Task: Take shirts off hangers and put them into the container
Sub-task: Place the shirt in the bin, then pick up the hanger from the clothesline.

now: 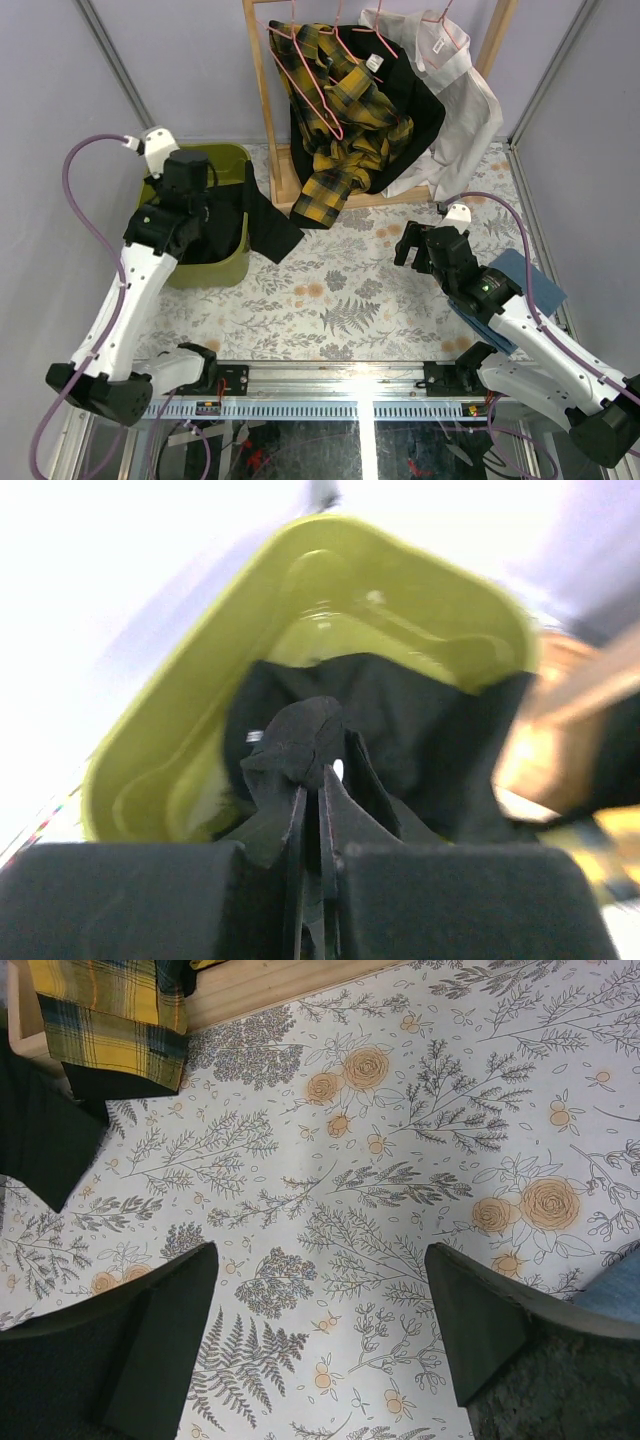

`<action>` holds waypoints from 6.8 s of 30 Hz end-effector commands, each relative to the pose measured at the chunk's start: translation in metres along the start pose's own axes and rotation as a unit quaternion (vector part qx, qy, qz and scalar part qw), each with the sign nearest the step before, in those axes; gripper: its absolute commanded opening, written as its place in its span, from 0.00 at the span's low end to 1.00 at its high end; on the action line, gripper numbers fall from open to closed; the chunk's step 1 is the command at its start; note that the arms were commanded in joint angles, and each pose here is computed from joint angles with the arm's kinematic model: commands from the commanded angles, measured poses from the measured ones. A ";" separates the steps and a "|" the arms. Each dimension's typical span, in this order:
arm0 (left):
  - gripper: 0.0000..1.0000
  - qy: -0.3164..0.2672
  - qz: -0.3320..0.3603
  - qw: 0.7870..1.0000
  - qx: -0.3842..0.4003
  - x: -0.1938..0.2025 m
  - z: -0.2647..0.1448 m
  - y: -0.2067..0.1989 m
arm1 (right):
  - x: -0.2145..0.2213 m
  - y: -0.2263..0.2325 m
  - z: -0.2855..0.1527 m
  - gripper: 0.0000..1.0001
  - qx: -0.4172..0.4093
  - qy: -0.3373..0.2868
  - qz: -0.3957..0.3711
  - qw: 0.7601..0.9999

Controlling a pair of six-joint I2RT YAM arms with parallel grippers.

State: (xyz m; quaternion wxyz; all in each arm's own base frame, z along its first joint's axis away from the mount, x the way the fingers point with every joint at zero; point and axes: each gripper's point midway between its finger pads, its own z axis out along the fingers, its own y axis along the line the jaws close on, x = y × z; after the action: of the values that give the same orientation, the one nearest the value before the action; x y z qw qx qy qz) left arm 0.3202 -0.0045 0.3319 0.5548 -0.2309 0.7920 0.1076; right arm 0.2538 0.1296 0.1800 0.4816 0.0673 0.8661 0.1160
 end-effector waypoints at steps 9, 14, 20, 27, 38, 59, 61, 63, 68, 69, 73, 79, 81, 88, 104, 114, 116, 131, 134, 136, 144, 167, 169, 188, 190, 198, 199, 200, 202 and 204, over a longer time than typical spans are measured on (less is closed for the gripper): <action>0.61 0.160 0.063 0.980 -0.104 0.116 0.062 0.052 | -0.020 0.006 -0.004 0.92 -0.003 -0.025 0.012 1.000; 1.00 0.088 -0.006 0.996 -0.005 0.059 0.036 0.027 | -0.020 0.003 -0.005 0.92 0.001 -0.030 0.010 1.000; 1.00 0.080 -0.035 0.989 0.120 0.025 0.005 -0.011 | -0.018 0.010 -0.002 0.92 -0.012 -0.024 0.017 0.999; 1.00 0.126 -0.040 0.945 0.298 0.035 -0.023 -0.071 | -0.016 0.009 0.000 0.92 -0.006 -0.016 0.011 1.000; 0.95 0.269 0.083 0.889 0.361 0.166 -0.027 -0.170 | -0.015 0.007 -0.003 0.92 -0.007 -0.019 0.018 1.000; 0.92 0.310 0.140 0.934 0.112 0.285 0.082 -0.164 | -0.016 -0.005 -0.010 0.92 0.008 -0.030 0.007 1.000; 0.91 0.303 0.148 0.936 0.101 0.289 0.086 -0.164 | -0.015 -0.004 -0.010 0.92 0.007 -0.027 0.005 1.000; 0.91 0.300 0.159 0.936 0.093 0.294 0.090 -0.161 | -0.015 -0.004 -0.009 0.92 0.006 -0.026 0.005 1.000; 0.72 0.309 0.201 0.927 0.066 0.314 0.093 -0.142 | -0.015 -0.004 -0.010 0.92 0.008 -0.023 0.003 1.000; 0.65 0.311 0.204 0.926 0.065 0.318 0.092 -0.138 | -0.015 -0.005 -0.010 0.93 0.008 -0.024 0.003 1.000; 0.42 0.323 0.217 0.918 0.076 0.325 0.087 -0.134 | -0.013 -0.005 -0.010 0.92 0.007 -0.024 0.004 1.000; 0.00 0.278 0.189 0.935 0.115 0.276 0.068 -0.152 | -0.013 -0.004 -0.008 0.92 0.008 -0.022 0.003 1.000; 0.00 0.250 0.177 0.944 0.121 0.247 0.063 -0.155 | -0.013 -0.004 -0.008 0.92 0.007 -0.022 0.002 1.000; 0.00 0.162 0.135 0.966 0.148 0.162 0.042 -0.158 | -0.012 -0.003 -0.007 0.92 0.006 -0.021 0.003 1.000; 0.00 -0.044 -0.027 0.998 -0.023 -0.088 0.073 -0.001 | -0.015 -0.001 -0.009 0.92 0.002 -0.023 0.005 1.000; 0.09 0.134 0.007 0.990 -0.038 0.050 0.151 0.023 | -0.012 0.003 -0.003 0.93 -0.002 -0.016 0.002 1.000; 0.39 0.201 0.022 0.979 -0.017 0.088 0.161 0.014 | -0.011 0.004 -0.003 0.92 -0.004 -0.013 0.002 1.000; 0.89 0.194 -0.041 0.969 0.147 0.058 0.045 -0.006 | -0.006 0.004 0.004 0.93 0.003 -0.003 -0.006 1.000; 0.82 0.237 -0.038 0.959 0.151 0.086 0.025 0.002 | -0.004 0.006 0.007 0.93 0.001 0.001 -0.006 1.000; 0.77 0.268 -0.023 0.952 0.144 0.103 0.018 0.009 | -0.004 0.007 0.007 0.93 -0.002 0.003 -0.005 1.000; 0.68 0.338 0.012 0.926 0.168 0.131 -0.001 0.011 | -0.001 0.009 0.009 0.93 -0.005 0.007 -0.003 1.000; 0.31 0.504 0.074 0.860 0.019 0.305 0.096 0.021 | -0.010 0.015 0.005 0.93 -0.007 0.013 -0.008 1.000; 0.40 0.476 0.070 0.877 0.016 0.287 0.097 0.021 | -0.013 0.014 0.004 0.93 -0.008 0.008 -0.012 1.000; 0.91 0.249 -0.076 0.963 -0.070 0.154 0.096 0.079 | -0.063 0.031 -0.016 0.95 -0.052 -0.070 -0.037 0.996; 0.93 0.265 -0.096 0.957 -0.072 0.175 0.103 0.083 | -0.063 0.033 -0.015 0.95 -0.054 -0.069 -0.038 0.995; 0.90 0.339 -0.138 0.930 -0.041 0.228 0.111 0.069 | -0.101 0.046 -0.018 0.95 -0.050 -0.100 -0.071 0.991; 0.90 0.329 -0.141 0.933 -0.033 0.223 0.110 0.067 | -0.109 0.048 -0.019 0.95 -0.049 -0.108 -0.084 0.989; 0.92 0.312 -0.142 0.939 -0.028 0.213 0.108 0.067 | -0.117 0.049 -0.020 0.95 -0.045 -0.117 -0.101 0.987; 0.98 0.269 -0.145 0.952 -0.020 0.185 0.100 0.069 | -0.131 0.048 -0.020 0.98 -0.030 -0.135 -0.126 0.982; 1.00 0.237 -0.145 0.961 -0.003 0.162 0.090 0.067 | -0.144 0.051 -0.021 0.99 -0.027 -0.149 -0.157 0.976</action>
State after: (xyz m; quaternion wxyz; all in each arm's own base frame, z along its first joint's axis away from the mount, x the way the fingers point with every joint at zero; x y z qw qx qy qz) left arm 0.3028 0.0491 0.0838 0.2591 -0.3694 0.8924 -0.0034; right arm 0.2941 0.1497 0.2724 0.5584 -0.0337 0.8234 0.0954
